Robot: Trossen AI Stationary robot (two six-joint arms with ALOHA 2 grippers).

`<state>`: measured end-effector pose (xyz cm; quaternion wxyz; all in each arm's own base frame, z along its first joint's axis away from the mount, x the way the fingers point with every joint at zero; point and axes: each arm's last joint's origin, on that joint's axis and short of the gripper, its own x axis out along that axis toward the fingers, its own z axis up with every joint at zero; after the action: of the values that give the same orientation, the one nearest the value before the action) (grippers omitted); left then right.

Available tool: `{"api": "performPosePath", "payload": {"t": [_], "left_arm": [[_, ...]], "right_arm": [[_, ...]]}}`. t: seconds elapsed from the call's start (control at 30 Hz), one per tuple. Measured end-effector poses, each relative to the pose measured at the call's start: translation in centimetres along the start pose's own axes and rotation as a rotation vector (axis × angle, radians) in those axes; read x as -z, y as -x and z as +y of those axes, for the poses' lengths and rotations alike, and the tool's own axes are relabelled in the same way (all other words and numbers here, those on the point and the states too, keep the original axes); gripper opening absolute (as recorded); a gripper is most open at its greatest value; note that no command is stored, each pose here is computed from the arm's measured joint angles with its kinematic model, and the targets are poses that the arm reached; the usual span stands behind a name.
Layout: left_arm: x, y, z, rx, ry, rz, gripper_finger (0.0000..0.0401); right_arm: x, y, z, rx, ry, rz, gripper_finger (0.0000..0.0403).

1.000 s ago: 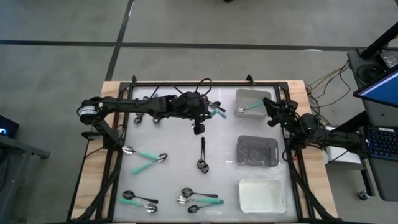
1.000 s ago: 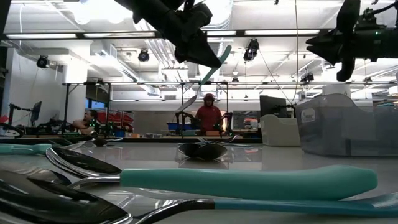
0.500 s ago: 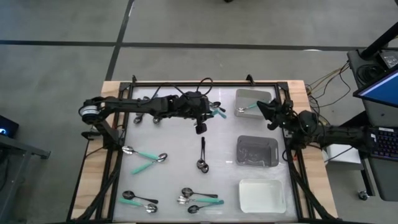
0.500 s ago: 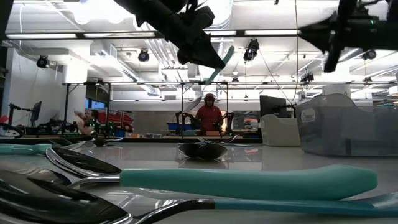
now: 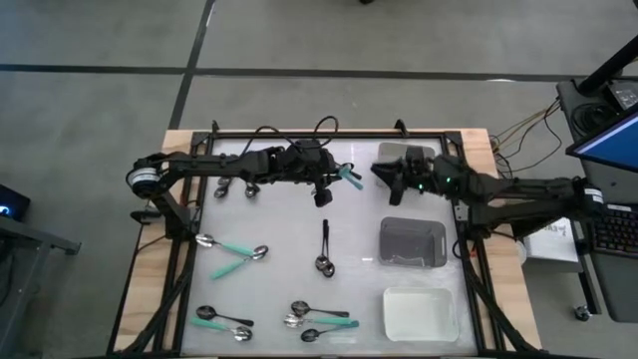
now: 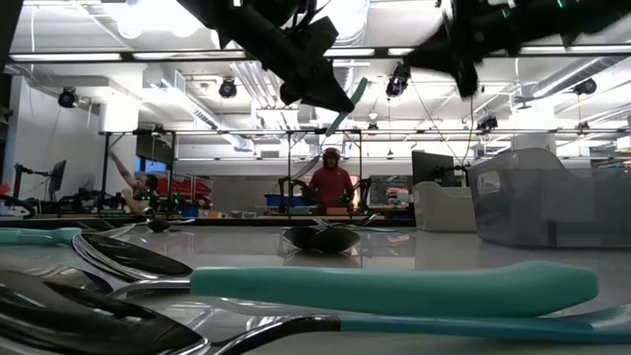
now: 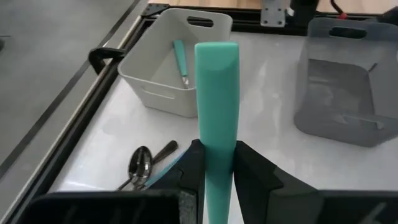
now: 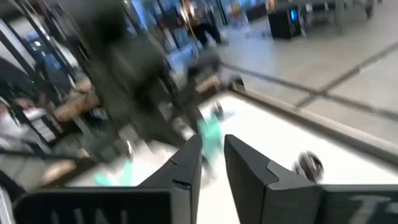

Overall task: Sort silverware by color (type)
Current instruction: Put the light blue spoon into the gray bin

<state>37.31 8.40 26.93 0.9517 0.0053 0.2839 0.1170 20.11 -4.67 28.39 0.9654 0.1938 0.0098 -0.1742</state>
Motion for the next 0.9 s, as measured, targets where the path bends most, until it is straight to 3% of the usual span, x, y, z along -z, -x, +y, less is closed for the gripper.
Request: {"api": "performPosePath", "payload": {"t": [0.23, 0.37, 0.47, 0.67, 0.9], "left_arm": [[0.3, 0.0, 0.2, -0.005, -0.025, 0.021, 0.0042], [0.1, 0.0, 0.3, -0.008, -0.027, -0.001, 0.0042], [-0.2, 0.0, 0.5, -0.070, -0.023, -0.029, 0.0042], [-0.3, 0.0, 1.4, -0.331, -0.005, -0.025, 0.0045], [-0.3, 0.0, 1.5, -0.339, 0.020, -0.028, 0.0048]], "right_arm": [[-2.3, -0.7, 0.9, 0.065, 0.038, 0.072, 0.0132], [-2.3, -1.7, 0.7, 0.191, -0.067, 0.029, 0.0155], [-1.2, -2.9, 0.2, 0.259, -0.128, 0.060, 0.0155], [0.2, -5.3, 0.0, 0.264, -0.134, 0.061, 0.0142], [0.7, -7.1, -0.1, 0.263, -0.134, 0.049, 0.0142]]}}
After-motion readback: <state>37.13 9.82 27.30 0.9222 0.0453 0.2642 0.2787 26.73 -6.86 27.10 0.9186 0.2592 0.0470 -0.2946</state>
